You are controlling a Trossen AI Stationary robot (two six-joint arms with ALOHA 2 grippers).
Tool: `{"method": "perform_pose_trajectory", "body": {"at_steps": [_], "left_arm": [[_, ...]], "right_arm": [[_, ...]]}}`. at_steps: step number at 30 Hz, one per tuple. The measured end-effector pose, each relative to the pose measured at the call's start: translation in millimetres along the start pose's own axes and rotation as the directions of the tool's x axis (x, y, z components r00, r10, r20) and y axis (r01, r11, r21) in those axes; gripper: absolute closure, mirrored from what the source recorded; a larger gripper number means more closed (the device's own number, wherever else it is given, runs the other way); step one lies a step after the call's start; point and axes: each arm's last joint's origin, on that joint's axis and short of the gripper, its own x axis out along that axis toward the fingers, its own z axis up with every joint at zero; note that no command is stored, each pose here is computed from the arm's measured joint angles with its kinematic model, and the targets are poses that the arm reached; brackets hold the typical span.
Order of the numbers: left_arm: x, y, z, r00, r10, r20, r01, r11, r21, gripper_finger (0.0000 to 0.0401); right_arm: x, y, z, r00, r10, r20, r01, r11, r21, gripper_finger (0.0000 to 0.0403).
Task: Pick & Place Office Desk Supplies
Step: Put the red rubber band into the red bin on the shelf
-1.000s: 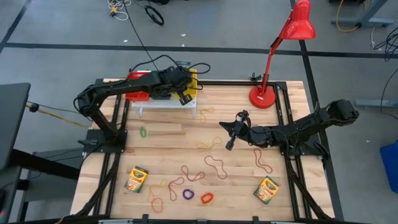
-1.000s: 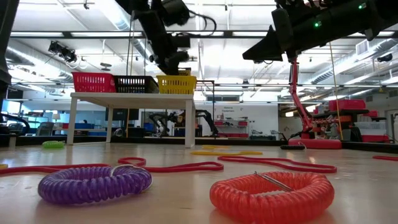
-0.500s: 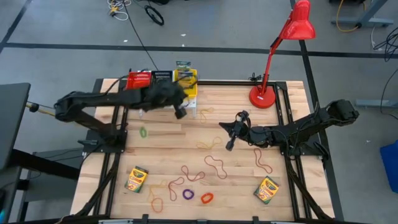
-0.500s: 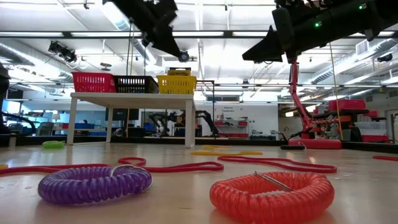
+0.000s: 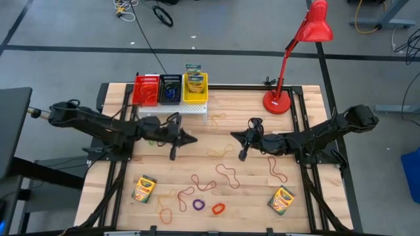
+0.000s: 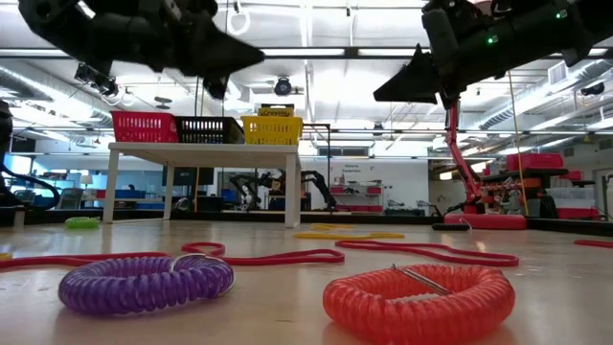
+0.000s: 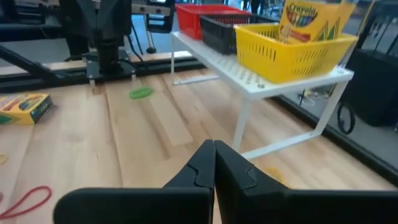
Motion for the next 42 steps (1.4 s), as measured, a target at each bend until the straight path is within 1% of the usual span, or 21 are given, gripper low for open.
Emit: {"method": "perform_pose_trajectory", "body": {"at_steps": [4,8,14,16,18,20,22,25,29,31,35,38,42], "left_arm": [[3.5,-0.9,-10.1,0.999,0.005,-0.033,-0.006,0.999,-0.042,0.0394],[11.9,-1.1,-20.9,0.998,0.003,-0.063,-0.007,0.998,-0.065,0.0394],[27.4,-13.1,-47.1,0.991,-0.018,-0.132,0.011,0.999,-0.053,0.0394],[33.1,-17.1,-56.4,0.989,0.004,-0.146,-0.013,0.998,-0.063,0.0393],[40.3,-21.4,-64.0,0.985,0.031,-0.171,-0.048,0.994,-0.096,0.0388],[47.5,-28.1,-69.0,0.981,0.016,-0.196,-0.037,0.994,-0.106,0.0379],[53.8,-39.5,-72.7,0.972,-0.027,-0.235,0.003,0.995,-0.102,0.0367],[60.9,-59.5,-76.2,0.941,-0.08,-0.328,0.055,0.995,-0.085,0.0346],[64.0,-81.8,-78.0,0.864,-0.111,-0.49,0.086,0.994,-0.074,0.0316],[65.4,-90.1,-78.6,0.831,-0.118,-0.543,0.09,0.993,-0.078,0.0303],[74.5,-103.8,-79.2,0.791,-0.152,-0.592,0.125,0.988,-0.086,0.0283],[82.0,-111.0,-86.2,0.753,-0.151,-0.641,0.157,0.986,-0.048,0.0273],[93.3,-117.8,-95.9,0.715,-0.167,-0.678,0.217,0.976,-0.011,0.0267]], "right_arm": [[1.5,1.3,-4.0,0.999,0.02,-0.025,-0.019,0.998,0.058,0.0398],[2.1,3.8,-5.9,0.995,0.087,-0.043,-0.082,0.991,0.108,0.0398],[-5.0,13.6,-11.2,0.988,0.134,-0.081,-0.128,0.989,0.08,0.0398],[-8.3,17.8,-12.7,0.984,0.151,-0.09,-0.145,0.987,0.069,0.0398],[-10.3,21.4,-16.1,0.982,0.157,-0.107,-0.152,0.987,0.051,0.0398],[-12.1,24.5,-18.3,0.98,0.163,-0.116,-0.159,0.986,0.039,0.0398],[-12.7,26.6,-20.3,0.978,0.167,-0.124,-0.164,0.986,0.029,0.0398],[-13.4,28.2,-23.3,0.975,0.17,-0.142,-0.17,0.985,0.011,0.0398],[-13.7,28.3,-24.6,0.971,0.18,-0.156,-0.181,0.983,0.005,0.0398],[-13.7,28.3,-24.2,0.972,0.181,-0.153,-0.182,0.983,0.007,0.0398],[-13.5,28.1,-24.3,0.972,0.18,-0.154,-0.181,0.984,0.006,0.0398],[-13.2,27.6,-24.2,0.972,0.178,-0.155,-0.179,0.984,0.006,0.0398],[-13.2,27.7,-24.1,0.972,0.178,-0.153,-0.179,0.984,0.007,0.0398]]}}
